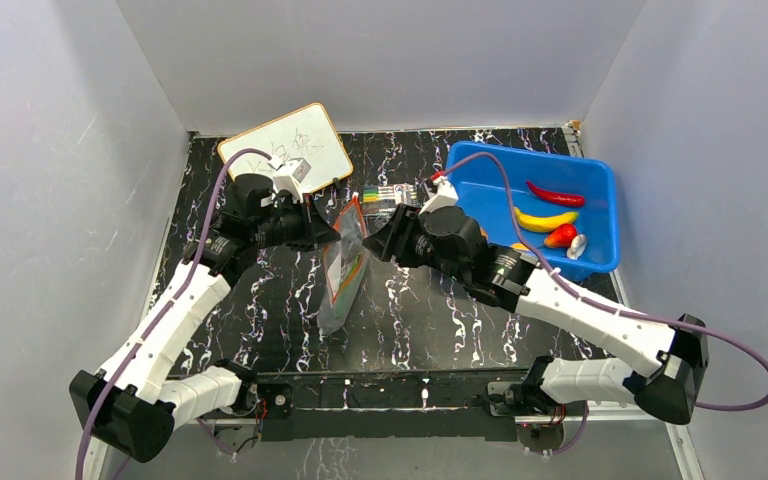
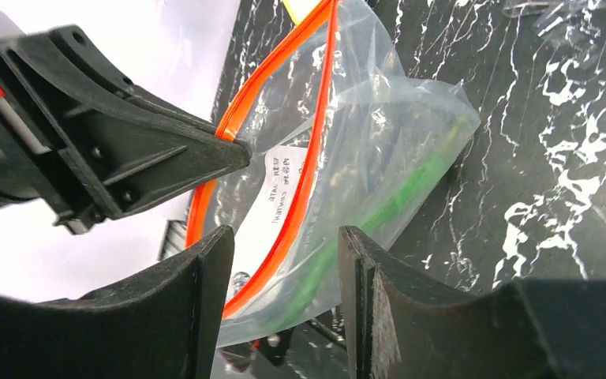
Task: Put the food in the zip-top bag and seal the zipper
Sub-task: Place the fake vegetable in the zipper food storage bag, then pick up the fake vegetable from the bin.
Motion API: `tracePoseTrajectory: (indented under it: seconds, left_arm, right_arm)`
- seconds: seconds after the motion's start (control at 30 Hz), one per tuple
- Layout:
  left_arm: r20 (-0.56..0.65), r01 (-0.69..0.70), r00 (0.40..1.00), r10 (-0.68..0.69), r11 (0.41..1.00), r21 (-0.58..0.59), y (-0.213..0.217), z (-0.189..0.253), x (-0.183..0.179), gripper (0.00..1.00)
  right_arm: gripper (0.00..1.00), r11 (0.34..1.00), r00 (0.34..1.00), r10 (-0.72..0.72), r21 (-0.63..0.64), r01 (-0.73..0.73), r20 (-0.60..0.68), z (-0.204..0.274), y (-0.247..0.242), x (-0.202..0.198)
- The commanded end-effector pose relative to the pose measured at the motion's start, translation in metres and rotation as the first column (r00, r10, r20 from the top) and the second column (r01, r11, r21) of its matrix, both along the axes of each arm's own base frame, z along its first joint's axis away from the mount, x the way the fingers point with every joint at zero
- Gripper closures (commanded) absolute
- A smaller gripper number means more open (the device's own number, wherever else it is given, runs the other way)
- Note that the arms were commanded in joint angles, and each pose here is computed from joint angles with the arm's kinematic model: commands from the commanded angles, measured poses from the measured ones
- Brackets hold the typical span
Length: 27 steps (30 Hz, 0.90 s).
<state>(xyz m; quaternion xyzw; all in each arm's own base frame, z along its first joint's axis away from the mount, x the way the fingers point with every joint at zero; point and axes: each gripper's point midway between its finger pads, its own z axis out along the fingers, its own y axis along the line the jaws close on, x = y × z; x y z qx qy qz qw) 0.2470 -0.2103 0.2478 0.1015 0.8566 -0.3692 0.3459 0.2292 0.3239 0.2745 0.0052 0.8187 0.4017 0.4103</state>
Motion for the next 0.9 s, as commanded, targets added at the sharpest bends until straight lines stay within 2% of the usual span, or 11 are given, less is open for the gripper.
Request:
tracePoseTrajectory:
  seconds: [0.0, 0.13, 0.27, 0.4, 0.5, 0.63, 0.87]
  left_arm:
    - [0.131, -0.114, 0.986, 0.104, 0.991, 0.072, 0.022, 0.024, 0.017, 1.00]
    - [0.201, -0.156, 0.972, 0.123, 0.975, 0.157, 0.037, 0.034, 0.026, 1.00]
    - [0.304, -0.272, 0.935, 0.182, 0.919, 0.284, 0.072, 0.046, 0.032, 1.00]
    - [0.362, -0.304, 0.916, 0.171, 0.886, 0.351, 0.088, 0.056, 0.032, 1.00]
    - [0.338, -0.289, 0.927, 0.162, 0.884, 0.367, 0.087, 0.046, 0.031, 1.00]
    - [0.264, -0.200, 0.958, 0.111, 0.920, 0.337, 0.071, 0.013, 0.021, 1.00]
    - [0.242, -0.097, 0.970, 0.033, 0.961, 0.258, 0.052, -0.021, 0.005, 1.00]
  right_arm:
    - [0.50, 0.973, 0.987, -0.118, 0.188, 0.136, -0.105, 0.030, -0.006, 0.003]
    - [0.50, 0.970, 0.983, -0.120, 0.194, 0.145, -0.137, 0.021, 0.000, 0.005]
    - [0.51, 0.970, 0.985, -0.029, 0.232, 0.068, -0.169, 0.020, 0.021, -0.001]
    - [0.50, 0.979, 0.988, -0.020, 0.196, 0.050, -0.154, 0.012, 0.027, 0.002]
    - [0.48, 0.995, 0.998, -0.035, 0.092, 0.040, -0.056, 0.001, 0.019, 0.011]
    - [0.45, 0.995, 0.993, -0.018, -0.093, 0.029, 0.119, -0.007, -0.001, 0.024]
    - [0.44, 0.941, 0.962, -0.009, -0.323, 0.100, 0.273, -0.007, -0.033, 0.050]
